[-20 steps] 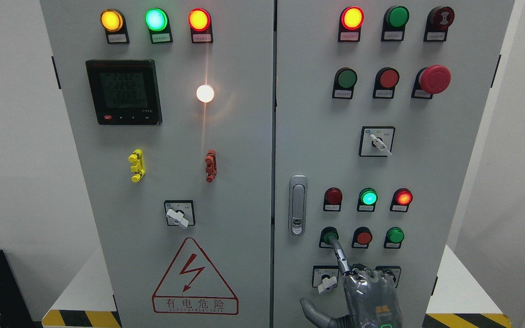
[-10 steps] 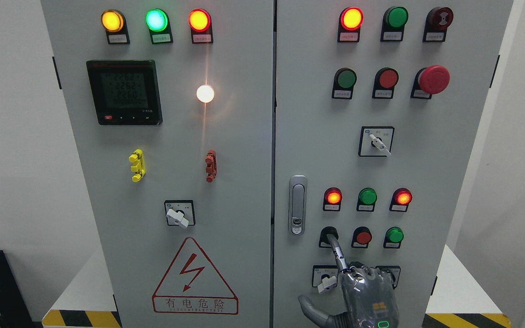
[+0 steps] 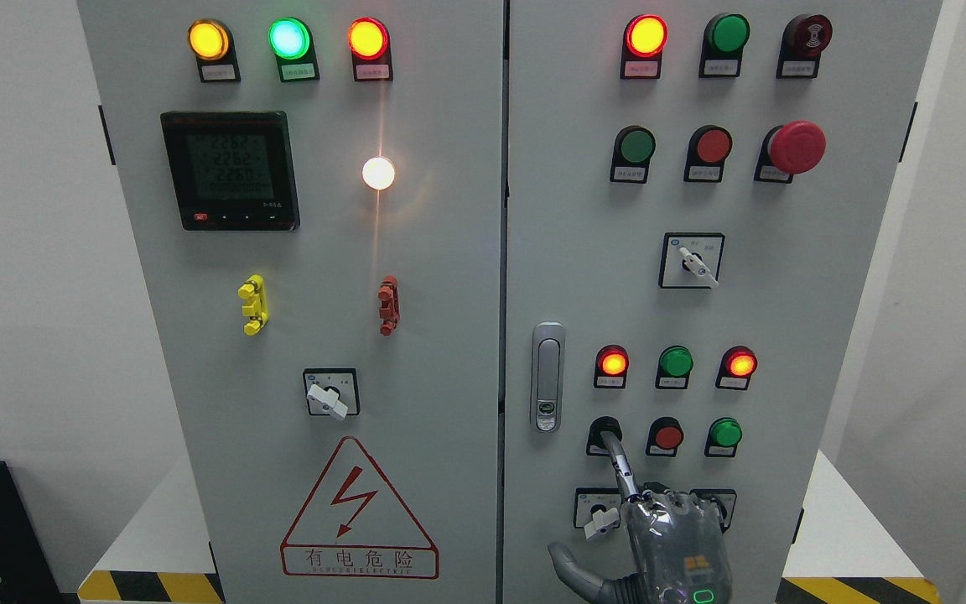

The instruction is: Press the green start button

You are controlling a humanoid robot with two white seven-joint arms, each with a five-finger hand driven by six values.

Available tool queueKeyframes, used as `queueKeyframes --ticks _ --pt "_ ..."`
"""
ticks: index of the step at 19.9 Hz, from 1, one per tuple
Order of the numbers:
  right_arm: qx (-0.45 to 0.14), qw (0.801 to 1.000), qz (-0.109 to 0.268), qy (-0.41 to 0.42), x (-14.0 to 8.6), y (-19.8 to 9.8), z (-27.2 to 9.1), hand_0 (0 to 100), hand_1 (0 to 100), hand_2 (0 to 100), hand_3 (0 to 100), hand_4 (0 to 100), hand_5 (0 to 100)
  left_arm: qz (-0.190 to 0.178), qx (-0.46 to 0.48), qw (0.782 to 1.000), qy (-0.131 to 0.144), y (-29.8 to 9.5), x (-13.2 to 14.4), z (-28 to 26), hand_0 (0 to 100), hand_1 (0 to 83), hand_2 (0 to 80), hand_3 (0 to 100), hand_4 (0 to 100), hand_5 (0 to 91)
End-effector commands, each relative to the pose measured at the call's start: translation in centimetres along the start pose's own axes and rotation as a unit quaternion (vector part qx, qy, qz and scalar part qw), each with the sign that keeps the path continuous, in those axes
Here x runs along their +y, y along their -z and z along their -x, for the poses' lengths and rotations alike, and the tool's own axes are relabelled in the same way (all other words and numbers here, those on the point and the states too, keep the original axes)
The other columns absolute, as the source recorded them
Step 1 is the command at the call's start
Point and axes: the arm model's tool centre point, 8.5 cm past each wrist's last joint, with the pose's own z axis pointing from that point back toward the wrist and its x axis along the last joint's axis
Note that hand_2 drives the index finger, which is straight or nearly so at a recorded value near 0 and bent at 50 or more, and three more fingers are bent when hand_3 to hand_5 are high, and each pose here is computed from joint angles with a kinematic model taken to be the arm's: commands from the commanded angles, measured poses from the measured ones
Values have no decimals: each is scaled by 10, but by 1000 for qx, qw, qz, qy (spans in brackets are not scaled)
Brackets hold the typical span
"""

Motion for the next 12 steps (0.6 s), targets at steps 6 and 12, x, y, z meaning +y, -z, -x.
queueKeyframes --ticks 6,12 --pt "-8 1000 4 10 -3 0 0 61 258 0 957 896 1000 2 -14 1000 2 1 -2 -9 120 556 0 0 0 0" --pt "-17 998 18 52 -10 -2 -2 97 245 0 950 883 1000 2 -14 1000 2 1 -2 -9 120 556 0 0 0 0"
